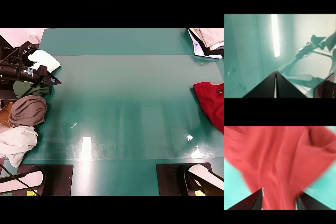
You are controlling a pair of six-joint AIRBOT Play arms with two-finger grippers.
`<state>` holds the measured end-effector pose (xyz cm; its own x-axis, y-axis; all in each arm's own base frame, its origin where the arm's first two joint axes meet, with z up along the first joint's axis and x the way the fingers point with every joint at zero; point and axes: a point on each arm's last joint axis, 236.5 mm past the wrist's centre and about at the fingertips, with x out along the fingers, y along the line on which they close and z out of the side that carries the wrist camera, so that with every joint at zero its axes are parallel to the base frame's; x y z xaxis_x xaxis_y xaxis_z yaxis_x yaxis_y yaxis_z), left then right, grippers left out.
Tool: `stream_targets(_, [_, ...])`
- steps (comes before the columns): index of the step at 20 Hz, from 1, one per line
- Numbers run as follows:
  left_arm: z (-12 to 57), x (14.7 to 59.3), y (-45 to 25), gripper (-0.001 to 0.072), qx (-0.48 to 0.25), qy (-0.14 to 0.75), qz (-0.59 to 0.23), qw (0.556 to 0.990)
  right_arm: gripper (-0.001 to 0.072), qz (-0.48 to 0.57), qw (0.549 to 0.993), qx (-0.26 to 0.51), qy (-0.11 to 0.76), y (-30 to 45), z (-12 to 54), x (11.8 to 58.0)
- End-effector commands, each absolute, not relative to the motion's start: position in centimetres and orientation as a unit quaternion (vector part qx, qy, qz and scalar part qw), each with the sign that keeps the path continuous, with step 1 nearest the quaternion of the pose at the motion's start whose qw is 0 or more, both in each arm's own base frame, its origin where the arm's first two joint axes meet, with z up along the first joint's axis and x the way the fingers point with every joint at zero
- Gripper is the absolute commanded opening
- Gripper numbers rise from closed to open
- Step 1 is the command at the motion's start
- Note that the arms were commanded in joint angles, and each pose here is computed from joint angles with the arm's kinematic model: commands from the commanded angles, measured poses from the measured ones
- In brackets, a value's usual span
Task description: Fold the shirts.
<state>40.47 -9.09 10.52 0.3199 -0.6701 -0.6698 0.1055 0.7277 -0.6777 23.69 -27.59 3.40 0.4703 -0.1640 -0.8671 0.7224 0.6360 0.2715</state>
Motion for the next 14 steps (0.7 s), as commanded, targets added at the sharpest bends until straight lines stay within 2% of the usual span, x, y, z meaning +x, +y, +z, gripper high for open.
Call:
stream_targets(1, [10.5,40.3,-9.1,0.0022,-0.265,0.527,-0.256,0.766,0.0463,-0.372,0.721,0.246,0.530,-30.5,4.0,16.0])
stream_targets(2, [10.5,40.3,-9.1,0.0022,-0.265,0.527,-0.255,0.766,0.0461,-0.395,0.708,0.246,0.531,-31.1,4.8,15.2])
stream_targets(4, [10.5,40.4,-9.1,0.0022,-0.265,0.525,-0.255,0.768,0.0458,-0.383,0.729,0.275,0.495,-30.6,6.3,17.7])
stream_targets(7, [10.5,40.7,-9.0,0.0022,-0.266,0.521,-0.252,0.771,0.0457,-0.270,0.788,0.319,0.451,-25.4,8.5,25.6])
stream_targets(9, [10.5,40.6,-9.0,0.0022,-0.266,0.523,-0.253,0.769,0.0457,-0.171,0.806,0.330,0.460,-18.9,9.2,29.8])
stream_targets(11, [10.6,40.4,-9.1,0.0023,-0.266,0.526,-0.255,0.767,0.0457,-0.082,0.814,0.308,0.485,-11.8,9.4,32.0])
stream_targets(14, [10.6,40.8,-8.9,0.0022,-0.267,0.519,-0.250,0.773,0.0442,0.026,0.825,0.235,0.513,-2.6,9.9,33.1])
